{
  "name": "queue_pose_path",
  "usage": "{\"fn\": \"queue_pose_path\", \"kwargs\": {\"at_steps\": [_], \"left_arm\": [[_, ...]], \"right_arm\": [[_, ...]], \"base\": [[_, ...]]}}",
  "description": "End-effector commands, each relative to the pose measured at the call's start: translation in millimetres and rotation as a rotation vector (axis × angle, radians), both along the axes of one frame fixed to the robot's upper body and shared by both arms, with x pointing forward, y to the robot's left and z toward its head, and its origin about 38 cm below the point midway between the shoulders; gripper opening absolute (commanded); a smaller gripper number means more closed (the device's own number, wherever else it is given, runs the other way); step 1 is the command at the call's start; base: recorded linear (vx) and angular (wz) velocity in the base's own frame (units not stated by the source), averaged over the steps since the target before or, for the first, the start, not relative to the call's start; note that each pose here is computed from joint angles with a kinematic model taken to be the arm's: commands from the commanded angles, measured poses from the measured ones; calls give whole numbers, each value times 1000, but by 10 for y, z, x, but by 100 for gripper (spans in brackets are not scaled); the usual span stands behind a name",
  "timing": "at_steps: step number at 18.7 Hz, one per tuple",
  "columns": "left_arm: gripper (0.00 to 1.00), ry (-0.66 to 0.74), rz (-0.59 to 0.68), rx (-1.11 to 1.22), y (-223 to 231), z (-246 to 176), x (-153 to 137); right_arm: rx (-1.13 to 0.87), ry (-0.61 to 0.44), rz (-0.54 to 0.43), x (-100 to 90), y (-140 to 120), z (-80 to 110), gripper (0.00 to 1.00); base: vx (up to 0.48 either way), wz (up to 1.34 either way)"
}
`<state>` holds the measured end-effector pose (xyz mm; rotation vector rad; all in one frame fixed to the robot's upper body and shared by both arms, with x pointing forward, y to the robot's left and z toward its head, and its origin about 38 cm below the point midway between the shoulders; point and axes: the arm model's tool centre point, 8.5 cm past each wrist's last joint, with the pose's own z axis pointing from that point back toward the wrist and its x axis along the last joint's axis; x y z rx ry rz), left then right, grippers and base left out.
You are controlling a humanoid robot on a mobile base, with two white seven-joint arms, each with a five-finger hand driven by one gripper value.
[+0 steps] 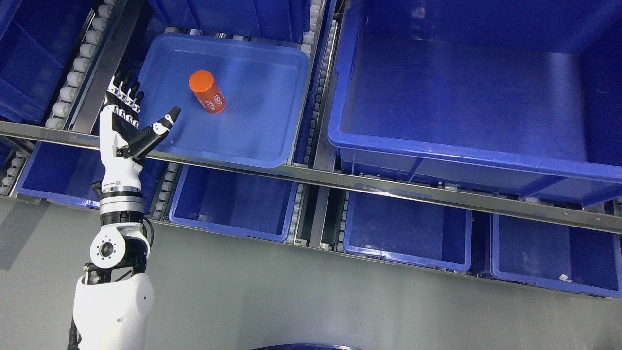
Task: Grab orange capacitor from left shelf to right desk
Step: 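Reach the open left hand toward the orange capacitor in the blue bin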
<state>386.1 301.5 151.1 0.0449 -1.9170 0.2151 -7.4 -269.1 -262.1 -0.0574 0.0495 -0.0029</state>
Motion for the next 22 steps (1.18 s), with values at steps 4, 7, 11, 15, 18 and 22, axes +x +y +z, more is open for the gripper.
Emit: {"fn": "queue_pose_path", "kwargs": {"at_steps": [4, 7, 11, 15, 18, 22], "left_arm": [[100, -2, 6, 17, 68, 22, -5], [100, -10, 2, 19, 63, 39, 1], [100, -17, -36, 95, 123, 131, 40], [99, 42, -106, 260, 34, 48, 192], [97, 98, -192, 289, -55, -103, 378], [97, 132, -186, 342, -48, -172, 439]], "right_arm": [[-17, 0, -12, -106, -112, 8, 100], [-17, 0, -12, -106, -112, 8, 100], [-17, 0, -12, -106, -112, 8, 100], [-17, 0, -12, -106, -112, 8, 100], [-17, 0, -10, -106, -112, 8, 100], [-17, 0, -10, -106, -112, 8, 100]], "base": [[-1, -5], [0, 0], [0, 0], [0, 0], [0, 0], [0, 0]]}}
